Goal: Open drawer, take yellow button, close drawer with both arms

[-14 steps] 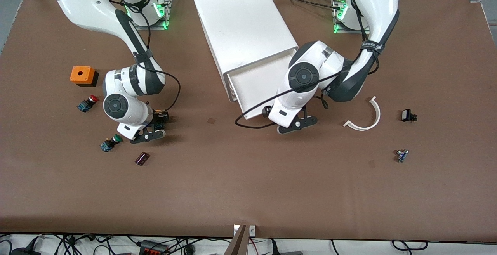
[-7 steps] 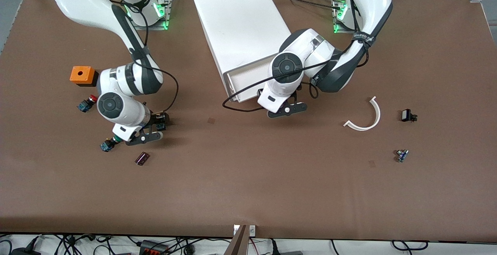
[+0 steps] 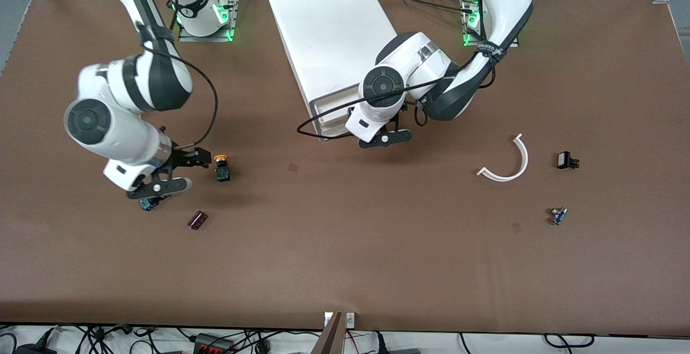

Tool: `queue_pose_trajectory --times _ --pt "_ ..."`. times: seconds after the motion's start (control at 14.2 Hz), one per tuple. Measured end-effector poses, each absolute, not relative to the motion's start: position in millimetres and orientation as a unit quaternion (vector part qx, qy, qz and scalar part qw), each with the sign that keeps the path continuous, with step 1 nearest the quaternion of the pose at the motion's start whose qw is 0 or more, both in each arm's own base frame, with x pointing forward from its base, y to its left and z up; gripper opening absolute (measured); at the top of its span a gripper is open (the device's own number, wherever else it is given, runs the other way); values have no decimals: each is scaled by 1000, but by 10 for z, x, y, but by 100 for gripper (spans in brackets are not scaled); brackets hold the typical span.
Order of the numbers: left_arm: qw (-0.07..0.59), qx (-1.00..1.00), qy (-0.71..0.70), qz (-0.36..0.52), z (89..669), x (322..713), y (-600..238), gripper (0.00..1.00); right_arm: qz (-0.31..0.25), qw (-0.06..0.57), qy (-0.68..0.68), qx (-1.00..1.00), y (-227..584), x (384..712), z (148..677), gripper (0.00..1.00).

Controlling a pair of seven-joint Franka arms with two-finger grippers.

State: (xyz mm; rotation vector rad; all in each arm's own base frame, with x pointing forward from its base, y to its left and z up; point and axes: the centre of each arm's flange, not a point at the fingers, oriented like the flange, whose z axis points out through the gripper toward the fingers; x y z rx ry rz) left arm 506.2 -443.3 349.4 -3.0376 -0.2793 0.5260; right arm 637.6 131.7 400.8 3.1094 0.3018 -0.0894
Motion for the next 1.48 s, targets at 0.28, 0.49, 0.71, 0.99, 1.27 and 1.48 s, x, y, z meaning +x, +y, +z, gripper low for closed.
queue_pose_trajectory --times 0.28,0.49,0.71,0.99,1.27,1.48 --pt "17 -978 -90 189 3477 4966 -4489 100 -4 11 76 997 1076 6433 4803 100" --pt "15 -977 -88 196 3468 4918 -4519 100 -2 12 66 998 958 6448 5114 100" --pt "14 -976 -84 199 3485 4838 -4587 100 4 13 49 999 737 6483 5285 100" --pt "16 -976 -87 200 3474 4833 -4582 100 -2 16 23 1000 439 6471 5488 100" --pt "10 -976 -98 195 3538 4931 -4485 100 10 16 -13 1000 -6 6437 5754 100" --pt "-11 -976 -136 171 3847 5301 -4075 100 20 9 -35 999 -333 6352 5916 100"
